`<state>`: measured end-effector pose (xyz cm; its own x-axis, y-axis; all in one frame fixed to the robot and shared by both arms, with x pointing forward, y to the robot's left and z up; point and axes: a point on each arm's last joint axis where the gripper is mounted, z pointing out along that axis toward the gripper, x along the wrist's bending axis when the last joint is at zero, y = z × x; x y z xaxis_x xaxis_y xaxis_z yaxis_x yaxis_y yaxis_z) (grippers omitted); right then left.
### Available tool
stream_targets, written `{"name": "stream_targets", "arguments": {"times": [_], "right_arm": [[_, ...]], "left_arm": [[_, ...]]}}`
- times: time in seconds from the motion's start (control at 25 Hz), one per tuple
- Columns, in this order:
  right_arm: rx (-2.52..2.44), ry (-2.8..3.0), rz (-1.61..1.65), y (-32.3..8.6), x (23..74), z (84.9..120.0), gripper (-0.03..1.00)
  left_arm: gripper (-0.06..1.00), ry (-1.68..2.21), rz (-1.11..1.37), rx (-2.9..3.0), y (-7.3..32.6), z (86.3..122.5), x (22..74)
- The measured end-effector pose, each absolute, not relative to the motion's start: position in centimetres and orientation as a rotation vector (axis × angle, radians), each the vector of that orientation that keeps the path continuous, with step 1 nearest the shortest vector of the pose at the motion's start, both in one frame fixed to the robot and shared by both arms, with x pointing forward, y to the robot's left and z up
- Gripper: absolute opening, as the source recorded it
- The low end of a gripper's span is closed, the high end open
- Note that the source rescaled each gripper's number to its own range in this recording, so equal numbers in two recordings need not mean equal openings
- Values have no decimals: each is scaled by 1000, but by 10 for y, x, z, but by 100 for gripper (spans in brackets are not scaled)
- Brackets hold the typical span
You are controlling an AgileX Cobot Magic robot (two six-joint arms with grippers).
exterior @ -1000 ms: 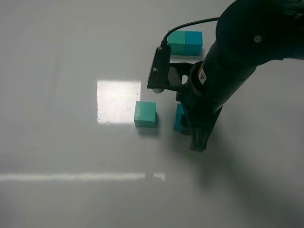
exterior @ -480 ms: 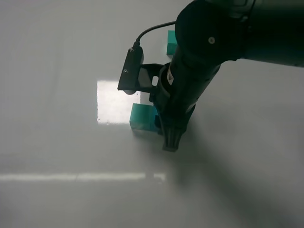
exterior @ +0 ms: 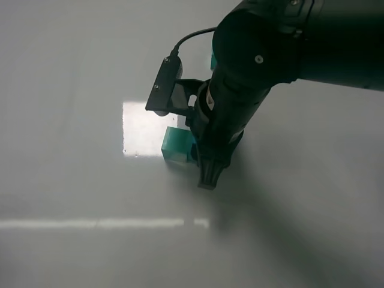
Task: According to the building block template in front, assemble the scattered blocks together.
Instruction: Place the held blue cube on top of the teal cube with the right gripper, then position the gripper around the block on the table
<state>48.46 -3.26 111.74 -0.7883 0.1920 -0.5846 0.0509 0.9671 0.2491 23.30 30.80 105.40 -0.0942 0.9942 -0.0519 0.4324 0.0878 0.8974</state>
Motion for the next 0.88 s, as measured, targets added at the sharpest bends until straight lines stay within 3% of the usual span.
{"name": "stream_targets", "arguments": {"times": [0.08,0.16,0.28,0.6,0.72,0.88], "right_arm": [[149,2462,290,-29,481,1118,53],[119,2459,311,-23,474,1118,73],[119,2433,393,-14,470,1121,82],[195,2406,463,-11,472,1123,82],[203,2418,435,-10,474,1119,73],[208,2433,401,-8,475,1113,53]], "left_arm": [[68,1631,966,1436,308,1054,233],[68,1631,966,1436,308,1054,233],[68,1631,966,1436,308,1054,233],[68,1633,964,1433,308,1054,233],[68,1632,964,1433,308,1054,233],[68,1632,964,1433,308,1054,233]]}}
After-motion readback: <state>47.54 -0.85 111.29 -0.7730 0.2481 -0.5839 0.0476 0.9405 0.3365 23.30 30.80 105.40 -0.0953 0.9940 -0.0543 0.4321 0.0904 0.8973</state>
